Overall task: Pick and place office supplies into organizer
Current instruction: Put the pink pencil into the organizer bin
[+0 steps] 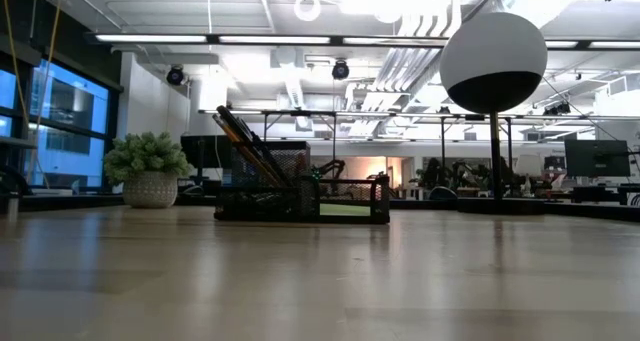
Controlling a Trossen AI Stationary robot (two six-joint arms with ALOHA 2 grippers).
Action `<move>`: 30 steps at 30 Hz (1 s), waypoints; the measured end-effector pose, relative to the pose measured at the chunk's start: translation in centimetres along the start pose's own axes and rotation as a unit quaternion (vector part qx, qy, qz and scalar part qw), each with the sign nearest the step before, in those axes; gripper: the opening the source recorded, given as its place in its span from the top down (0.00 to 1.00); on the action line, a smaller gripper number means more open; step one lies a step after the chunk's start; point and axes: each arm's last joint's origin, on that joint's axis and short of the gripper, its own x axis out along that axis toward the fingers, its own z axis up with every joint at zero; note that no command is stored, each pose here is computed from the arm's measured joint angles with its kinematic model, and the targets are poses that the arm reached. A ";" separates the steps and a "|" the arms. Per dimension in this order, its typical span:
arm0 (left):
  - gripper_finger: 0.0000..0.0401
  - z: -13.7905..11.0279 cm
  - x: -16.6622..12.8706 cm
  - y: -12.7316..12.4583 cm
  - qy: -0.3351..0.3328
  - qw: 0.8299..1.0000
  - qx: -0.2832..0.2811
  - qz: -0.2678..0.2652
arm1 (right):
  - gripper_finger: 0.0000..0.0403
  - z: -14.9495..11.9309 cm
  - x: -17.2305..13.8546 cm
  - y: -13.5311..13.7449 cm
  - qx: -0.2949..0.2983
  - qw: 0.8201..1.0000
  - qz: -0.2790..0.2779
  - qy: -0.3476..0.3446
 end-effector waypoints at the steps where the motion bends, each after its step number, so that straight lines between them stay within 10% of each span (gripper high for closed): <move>1: 0.98 -0.1 0.0 0.0 0.004 1.000 0.000 -0.005 | 0.94 0.0 0.0 0.0 0.000 1.000 -0.005 0.002; 16: 0.49 0.4 -2.4 0.7 0.128 0.986 0.001 0.104 | 0.98 -1.1 -0.2 -0.3 0.036 0.989 -0.115 0.083; 24: 0.57 1.8 -6.3 1.3 0.202 0.960 -0.025 0.192 | 0.98 -1.9 -0.2 -2.0 0.056 0.967 -0.219 0.116; 30: 0.72 1.4 -7.0 1.4 0.230 0.949 -0.023 0.215 | 0.99 -4.2 0.1 -8.1 0.086 0.947 -0.275 0.143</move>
